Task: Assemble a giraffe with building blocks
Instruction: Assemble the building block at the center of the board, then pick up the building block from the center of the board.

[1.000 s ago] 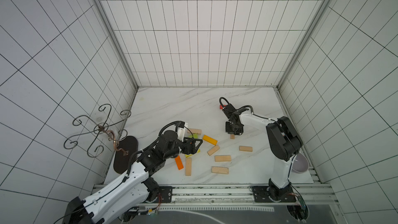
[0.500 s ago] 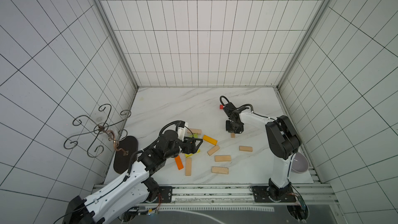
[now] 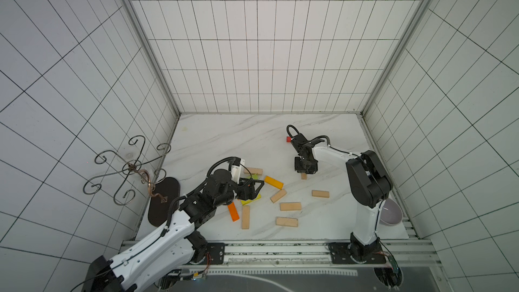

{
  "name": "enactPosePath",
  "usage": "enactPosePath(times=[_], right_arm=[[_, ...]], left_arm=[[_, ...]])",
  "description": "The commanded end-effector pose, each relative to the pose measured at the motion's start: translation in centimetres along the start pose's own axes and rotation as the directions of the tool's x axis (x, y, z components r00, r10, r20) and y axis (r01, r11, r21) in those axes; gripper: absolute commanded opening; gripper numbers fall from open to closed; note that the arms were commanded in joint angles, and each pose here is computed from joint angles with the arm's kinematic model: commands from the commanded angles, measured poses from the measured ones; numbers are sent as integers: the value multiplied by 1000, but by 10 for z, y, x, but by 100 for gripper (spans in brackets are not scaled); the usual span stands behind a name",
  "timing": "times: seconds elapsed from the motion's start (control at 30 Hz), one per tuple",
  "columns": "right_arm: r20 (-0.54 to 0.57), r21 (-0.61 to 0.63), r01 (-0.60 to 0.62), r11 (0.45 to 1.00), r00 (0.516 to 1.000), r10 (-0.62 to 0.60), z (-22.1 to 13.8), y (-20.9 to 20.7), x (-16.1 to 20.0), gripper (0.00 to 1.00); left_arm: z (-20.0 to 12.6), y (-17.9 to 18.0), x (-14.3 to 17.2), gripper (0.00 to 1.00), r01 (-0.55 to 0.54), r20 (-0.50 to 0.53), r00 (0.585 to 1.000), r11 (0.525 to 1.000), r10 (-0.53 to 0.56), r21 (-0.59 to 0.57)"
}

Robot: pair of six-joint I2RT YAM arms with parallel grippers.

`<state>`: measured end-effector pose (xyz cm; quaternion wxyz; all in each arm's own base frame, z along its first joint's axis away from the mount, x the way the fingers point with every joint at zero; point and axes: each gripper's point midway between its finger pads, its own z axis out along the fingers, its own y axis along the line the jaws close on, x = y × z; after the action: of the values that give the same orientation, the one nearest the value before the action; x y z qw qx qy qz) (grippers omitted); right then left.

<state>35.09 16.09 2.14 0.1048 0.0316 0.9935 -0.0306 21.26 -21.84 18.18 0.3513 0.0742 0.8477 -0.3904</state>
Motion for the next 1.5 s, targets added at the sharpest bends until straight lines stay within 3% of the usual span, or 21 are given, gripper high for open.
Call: enactPosePath(times=[0.0, 0.33, 0.63, 0.87, 1.13, 1.33, 1.47], right_arm=[[-33, 48, -1, 999, 999, 2, 4, -9, -1, 39], [4, 30, -9, 1000, 1000, 9, -16, -5, -13, 50], [139, -29, -41, 999, 989, 45, -96, -7, -26, 54], [211, -99, -134, 986, 965, 153, -139, -26, -15, 54], [187, -153, -180, 972, 960, 208, -142, -35, 16, 54], [157, -156, -91, 984, 981, 115, -132, -14, 57, 54], [167, -205, 141, 969, 980, -108, -128, 23, 89, 54]], left_arm=[[-4, -10, -13, 88, -13, 43, 999, 999, 11, 30], [-11, -10, -13, 88, -10, 46, 999, 1000, 9, 24], [-25, -11, -14, 88, -19, 50, 999, 1000, 18, 1], [-27, -14, -16, 87, -26, 40, 999, 1000, 26, -1], [-25, -14, -12, 87, -28, 15, 999, 1000, 28, 0], [-28, -9, -4, 87, -23, 5, 1000, 1000, 23, -12], [-32, -7, 1, 87, -19, -3, 1000, 1000, 19, -16]])
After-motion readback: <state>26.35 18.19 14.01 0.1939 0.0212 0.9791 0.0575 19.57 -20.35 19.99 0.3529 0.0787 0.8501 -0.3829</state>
